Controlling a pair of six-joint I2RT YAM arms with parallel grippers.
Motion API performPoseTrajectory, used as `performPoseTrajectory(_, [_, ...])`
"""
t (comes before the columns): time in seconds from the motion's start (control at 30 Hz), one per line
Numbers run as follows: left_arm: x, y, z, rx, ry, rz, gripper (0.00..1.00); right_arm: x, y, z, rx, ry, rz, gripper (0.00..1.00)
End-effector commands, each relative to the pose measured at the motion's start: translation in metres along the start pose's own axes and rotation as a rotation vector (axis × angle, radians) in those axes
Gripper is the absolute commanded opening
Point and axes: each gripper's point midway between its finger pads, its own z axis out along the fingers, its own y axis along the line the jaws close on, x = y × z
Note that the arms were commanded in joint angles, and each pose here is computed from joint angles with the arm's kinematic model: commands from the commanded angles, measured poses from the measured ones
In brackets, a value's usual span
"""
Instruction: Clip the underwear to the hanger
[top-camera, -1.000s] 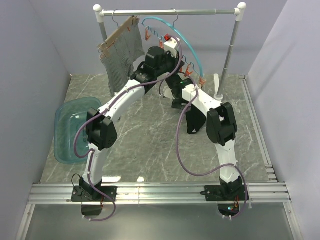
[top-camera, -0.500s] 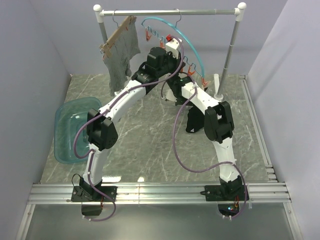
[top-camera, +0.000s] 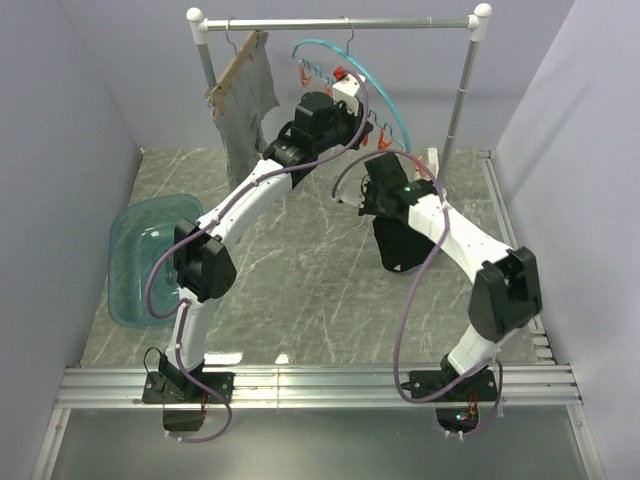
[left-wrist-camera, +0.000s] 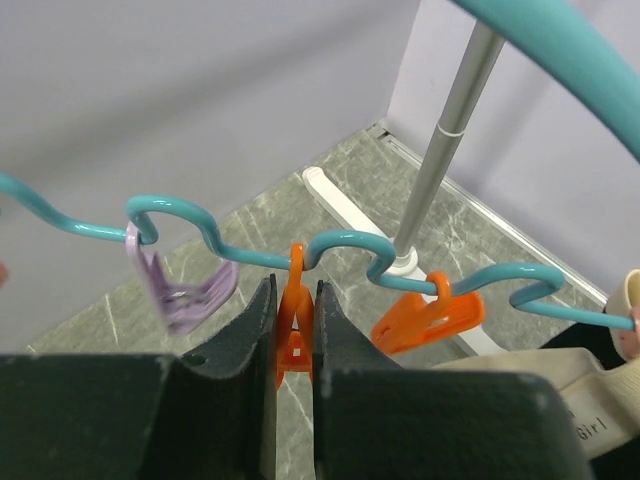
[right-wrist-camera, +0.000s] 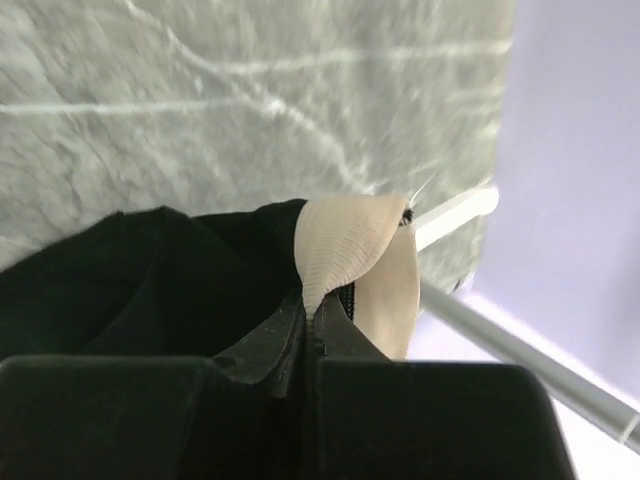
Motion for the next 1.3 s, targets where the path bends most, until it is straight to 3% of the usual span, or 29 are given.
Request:
performPoseTrajectory(0.0, [-0.044,-0.007,-0.010,0.006,-0.097,0.001,0.00,-0.025,-0.011,-0.002,0.086,-0.199,-0.047,0.00])
performPoseTrajectory(0.43, [-0.043,-0.006,-0.011,0.018,-0.088,-0.048,0.00,-0.054,-0.063,-0.073,0.417,-0.757,0.066,0.00])
performPoseTrajectory(0.63, [-0.046,-0.004,-0.013,0.033,-0.093,-0.088,0.00,-0.058,-0.072,-0.101,0.551,-0.911,0.065,0.00])
performPoseTrajectory(0.9, [-0.052,-0.005,-0.019,0.082,-0.108,-0.189,0.00,-0.064,-0.081,-0.110,0.634,-0.993,0.050,0.00])
performPoseTrajectory(1.27, [-0.056,-0.008,-0.029,0.157,-0.121,-0.235,0.00,-0.069,-0.067,-0.104,0.729,-0.991,-0.201,0.00])
